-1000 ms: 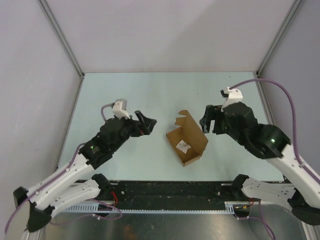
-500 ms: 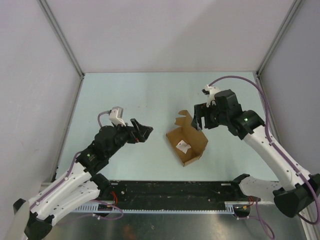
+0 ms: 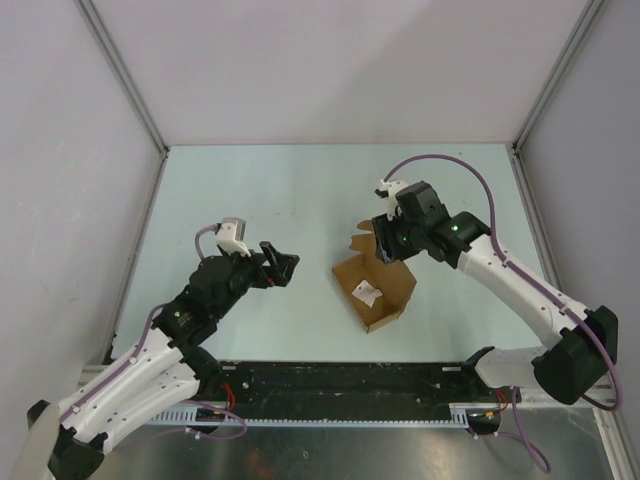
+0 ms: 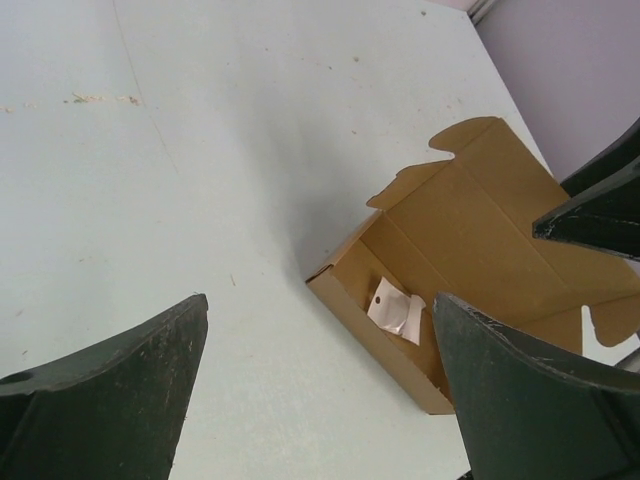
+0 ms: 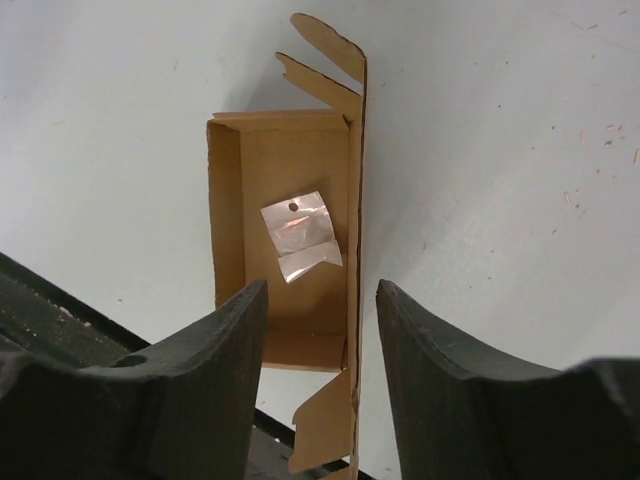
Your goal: Fold the paper box
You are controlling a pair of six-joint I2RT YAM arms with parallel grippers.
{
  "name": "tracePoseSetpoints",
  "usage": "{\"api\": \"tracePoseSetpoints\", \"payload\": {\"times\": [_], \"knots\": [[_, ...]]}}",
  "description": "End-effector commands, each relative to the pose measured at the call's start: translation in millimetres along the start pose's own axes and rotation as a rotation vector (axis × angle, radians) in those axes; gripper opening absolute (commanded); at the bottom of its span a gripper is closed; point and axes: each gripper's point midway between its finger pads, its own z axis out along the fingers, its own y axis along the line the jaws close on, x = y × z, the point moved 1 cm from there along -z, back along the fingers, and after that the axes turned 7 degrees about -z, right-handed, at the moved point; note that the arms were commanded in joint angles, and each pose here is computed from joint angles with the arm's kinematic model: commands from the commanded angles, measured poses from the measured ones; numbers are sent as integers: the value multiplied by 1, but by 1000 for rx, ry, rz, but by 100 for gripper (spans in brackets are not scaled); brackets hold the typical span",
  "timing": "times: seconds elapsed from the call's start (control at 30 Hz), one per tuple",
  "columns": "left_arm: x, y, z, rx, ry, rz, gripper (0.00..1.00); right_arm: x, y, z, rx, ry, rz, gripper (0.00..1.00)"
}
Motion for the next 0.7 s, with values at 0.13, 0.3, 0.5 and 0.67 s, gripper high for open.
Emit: {"api": "tracePoseSetpoints", "payload": {"times": [0.13,0.3,0.5,0.67], "knots": [[2,9,5,-19,-2,57,96,-8,-7,12,34,-14,-62,37],[2,8,1,-6,-11,50,96,-10,-1,15,-16,-23,-133,7],[1,-2,-4,44,-7,12,95,-8,2,18,-61,-17,-253,1],[-2,-7,-9,72,-10,12,95,-23,6,10,-80,-94,-464,0]]}}
